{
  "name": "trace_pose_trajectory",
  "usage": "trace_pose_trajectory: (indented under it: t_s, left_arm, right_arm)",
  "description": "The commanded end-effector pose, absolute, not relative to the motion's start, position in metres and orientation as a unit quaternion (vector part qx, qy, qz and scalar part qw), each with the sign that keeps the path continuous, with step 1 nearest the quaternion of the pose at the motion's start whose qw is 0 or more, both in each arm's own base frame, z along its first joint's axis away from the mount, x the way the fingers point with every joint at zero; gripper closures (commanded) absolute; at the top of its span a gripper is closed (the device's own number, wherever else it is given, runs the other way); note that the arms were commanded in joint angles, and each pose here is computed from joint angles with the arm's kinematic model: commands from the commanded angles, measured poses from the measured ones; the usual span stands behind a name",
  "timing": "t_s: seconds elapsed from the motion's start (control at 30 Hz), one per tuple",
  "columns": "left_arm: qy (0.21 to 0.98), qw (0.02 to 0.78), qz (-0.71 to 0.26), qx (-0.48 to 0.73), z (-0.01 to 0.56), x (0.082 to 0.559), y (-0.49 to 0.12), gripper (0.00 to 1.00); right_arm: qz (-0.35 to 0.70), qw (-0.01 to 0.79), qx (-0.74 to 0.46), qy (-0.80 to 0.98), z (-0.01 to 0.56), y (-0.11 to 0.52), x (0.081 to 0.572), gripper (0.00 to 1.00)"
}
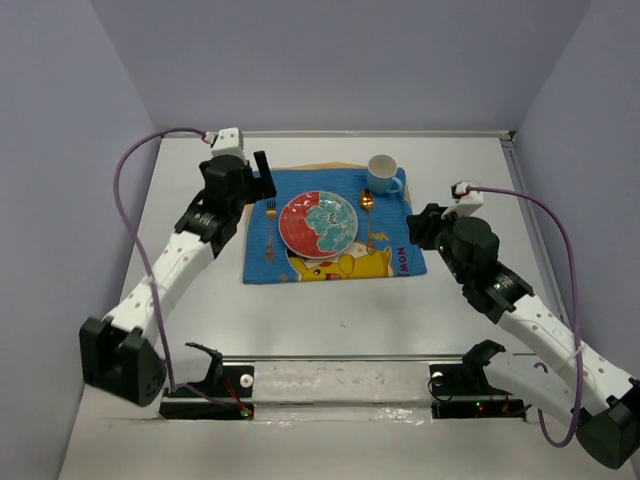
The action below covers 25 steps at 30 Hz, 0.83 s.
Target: Set the dinner table for one person
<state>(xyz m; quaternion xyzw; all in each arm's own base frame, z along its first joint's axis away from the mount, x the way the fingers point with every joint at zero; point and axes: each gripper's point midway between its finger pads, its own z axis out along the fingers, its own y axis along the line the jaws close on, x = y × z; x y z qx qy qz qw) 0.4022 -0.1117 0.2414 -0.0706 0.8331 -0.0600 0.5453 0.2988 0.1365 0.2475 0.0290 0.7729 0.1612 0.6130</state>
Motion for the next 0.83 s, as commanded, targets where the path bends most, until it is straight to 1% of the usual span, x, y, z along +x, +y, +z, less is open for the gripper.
trace_pose_trajectory:
  t_s: [0.0,0.07,0.1,0.17,0.2,0.33,0.47,0.63,0.8]
  left_arm:
    - [0.724,0.668,-0.158,-0.065,0.342,0.365,-0.113,0.01]
    - [0.667,0.72,-0.179,-0.07,0.388,0.326,-0.097,0.01]
    - [0.66,0.727,-0.176,-0.066,0.389,0.318,-0.094,0.01]
    - [0.638,0.747,-0.176,-0.071,0.403,0.302,-0.084,0.01]
    - [0.623,0.759,-0.176,-0.073,0.411,0.29,-0.077,0.01]
    - [0.601,0.776,-0.182,-0.061,0.418,0.266,-0.072,0.01]
    - [0.594,0.779,-0.192,-0.048,0.416,0.257,-0.073,0.01]
    - [0.59,0.781,-0.202,-0.04,0.409,0.252,-0.076,0.01]
    - [0.595,0.776,-0.208,-0.023,0.406,0.252,-0.083,0.01]
  right_arm:
    - [0.192,0.648,0.041,0.736,0.28,0.134,0.294,0.52]
    - [0.215,0.659,0.042,0.719,0.298,0.134,0.286,0.49]
    - [0.224,0.664,0.044,0.712,0.306,0.134,0.283,0.44]
    - [0.241,0.671,0.046,0.7,0.319,0.134,0.277,0.14]
    - [0.248,0.679,0.049,0.689,0.33,0.131,0.272,0.01]
    - [0.251,0.707,0.062,0.658,0.365,0.115,0.256,0.0]
    - [0.24,0.744,0.072,0.619,0.398,0.092,0.238,0.0]
    - [0.218,0.757,0.107,0.607,0.399,0.073,0.234,0.0]
    - [0.236,0.742,0.089,0.621,0.394,0.09,0.243,0.0]
